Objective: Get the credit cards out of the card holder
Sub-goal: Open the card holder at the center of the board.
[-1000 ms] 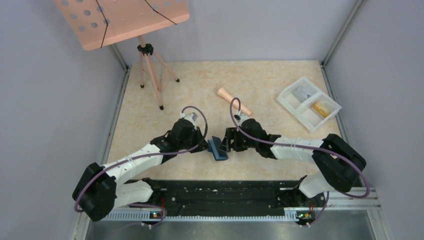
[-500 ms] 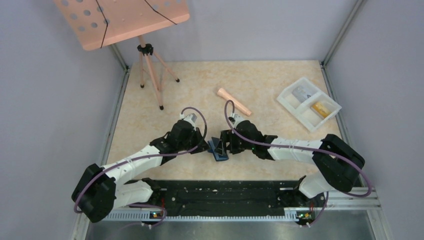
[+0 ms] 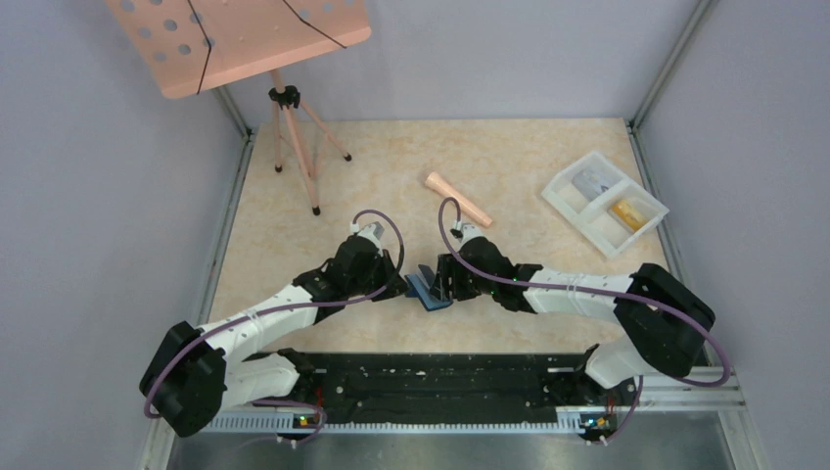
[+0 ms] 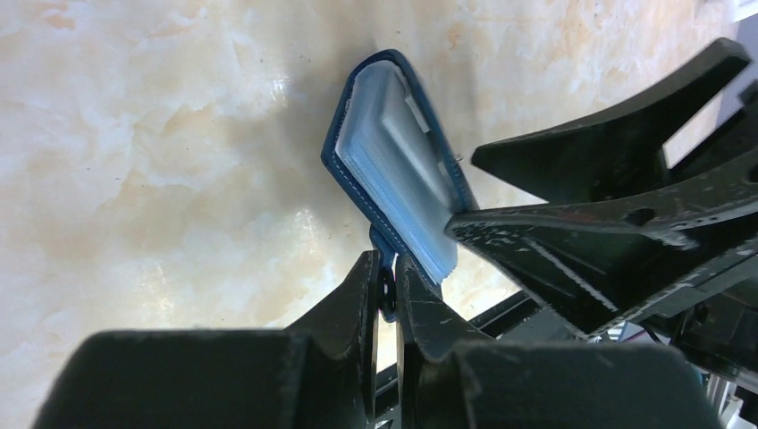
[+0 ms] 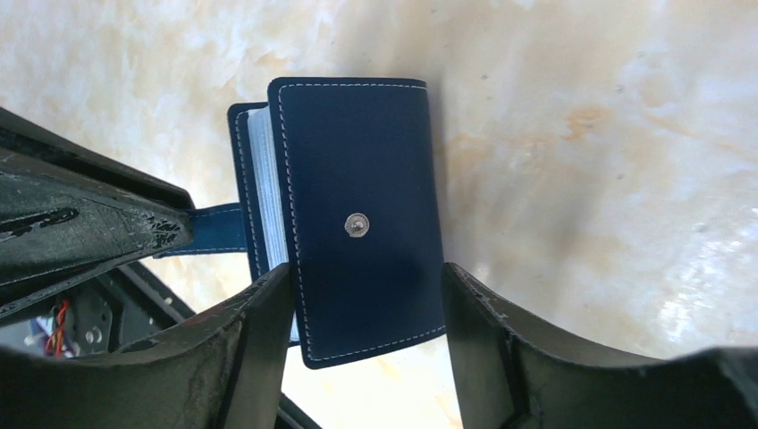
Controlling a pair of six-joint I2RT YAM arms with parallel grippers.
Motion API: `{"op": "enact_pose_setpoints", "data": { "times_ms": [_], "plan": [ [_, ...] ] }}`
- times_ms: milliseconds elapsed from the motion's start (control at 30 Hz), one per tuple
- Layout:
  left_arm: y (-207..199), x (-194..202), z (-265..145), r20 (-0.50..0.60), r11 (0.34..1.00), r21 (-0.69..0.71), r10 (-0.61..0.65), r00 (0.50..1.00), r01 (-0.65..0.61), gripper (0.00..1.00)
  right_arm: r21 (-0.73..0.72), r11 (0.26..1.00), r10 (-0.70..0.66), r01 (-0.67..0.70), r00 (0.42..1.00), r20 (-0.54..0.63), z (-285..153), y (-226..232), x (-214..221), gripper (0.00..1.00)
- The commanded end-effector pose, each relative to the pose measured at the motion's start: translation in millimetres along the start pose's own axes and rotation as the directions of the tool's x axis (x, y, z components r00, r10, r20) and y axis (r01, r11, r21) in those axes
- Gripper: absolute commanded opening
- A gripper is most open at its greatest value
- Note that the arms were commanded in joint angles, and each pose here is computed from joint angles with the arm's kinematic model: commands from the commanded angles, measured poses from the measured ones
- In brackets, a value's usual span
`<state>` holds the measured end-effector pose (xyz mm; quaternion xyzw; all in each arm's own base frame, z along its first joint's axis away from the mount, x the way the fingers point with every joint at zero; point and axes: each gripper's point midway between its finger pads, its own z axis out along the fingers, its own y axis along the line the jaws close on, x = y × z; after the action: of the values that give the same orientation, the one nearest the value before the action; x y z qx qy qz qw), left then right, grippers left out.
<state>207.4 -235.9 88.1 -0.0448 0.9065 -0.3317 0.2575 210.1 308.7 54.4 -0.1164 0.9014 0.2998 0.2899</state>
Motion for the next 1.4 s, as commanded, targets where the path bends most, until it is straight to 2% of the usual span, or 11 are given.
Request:
{"op": "enact_pose_setpoints", "data": {
  "times_ms": [0, 467, 600, 733, 833, 900, 1000, 1200, 1367],
  "plan": [
    [8.1, -5.6, -3.8, 0.037, 0.999, -0.037, 0.022, 0.999, -0.021, 0.00, 0.175, 0.984, -0.055, 0.042, 0.996, 0.070, -15.5, -26.0, -17.9, 0.55],
    [19.9, -2.8, -3.6, 0.030, 0.996, -0.081, 0.051, 0.998, -0.048, 0.00, 0.306, 0.952, -0.016, -0.012, 0.996, 0.087, -34.3, -73.4, -20.5, 0.53],
    [20.9, -1.3, -2.9, 0.021, 0.995, -0.082, 0.058, 0.998, -0.057, 0.00, 0.314, 0.949, -0.016, -0.017, 0.995, 0.100, -47.5, -72.3, -30.9, 0.52],
    [14.1, -2.2, -3.0, 0.024, 0.997, -0.047, 0.070, 0.997, -0.068, 0.00, 0.195, 0.981, -0.011, -0.015, 0.992, 0.129, -60.3, -41.8, -46.9, 0.48],
    [5.3, -3.8, -4.4, 0.034, 0.997, 0.000, 0.074, 0.997, -0.074, 0.00, 0.004, 1.000, 0.010, -0.011, 0.986, 0.164, -67.2, -2.6, -58.3, 0.44],
    [-0.2, -4.0, -5.4, 0.038, 0.997, 0.030, 0.074, 0.997, -0.075, 0.00, -0.144, 0.990, 0.034, -0.009, 0.984, 0.176, -71.0, 24.6, -61.3, 0.42],
    [-4.4, -4.8, -6.6, 0.040, 0.996, 0.048, 0.074, 0.996, -0.076, 0.00, -0.263, 0.965, 0.064, -0.013, 0.980, 0.186, -73.1, 48.9, -65.4, 0.38],
    [-7.6, -6.4, -8.9, 0.049, 0.995, 0.061, 0.071, 0.996, -0.074, 0.00, -0.356, 0.934, 0.079, -0.030, 0.989, 0.125, -61.1, 72.7, -53.1, 0.35],
    [-18.1, -10.9, -13.0, 0.073, 0.991, 0.109, 0.075, 0.995, -0.082, 0.00, -0.370, 0.929, 0.062, -0.030, 0.995, 0.075, -50.5, 82.1, -36.8, 0.34]
  ]
}}
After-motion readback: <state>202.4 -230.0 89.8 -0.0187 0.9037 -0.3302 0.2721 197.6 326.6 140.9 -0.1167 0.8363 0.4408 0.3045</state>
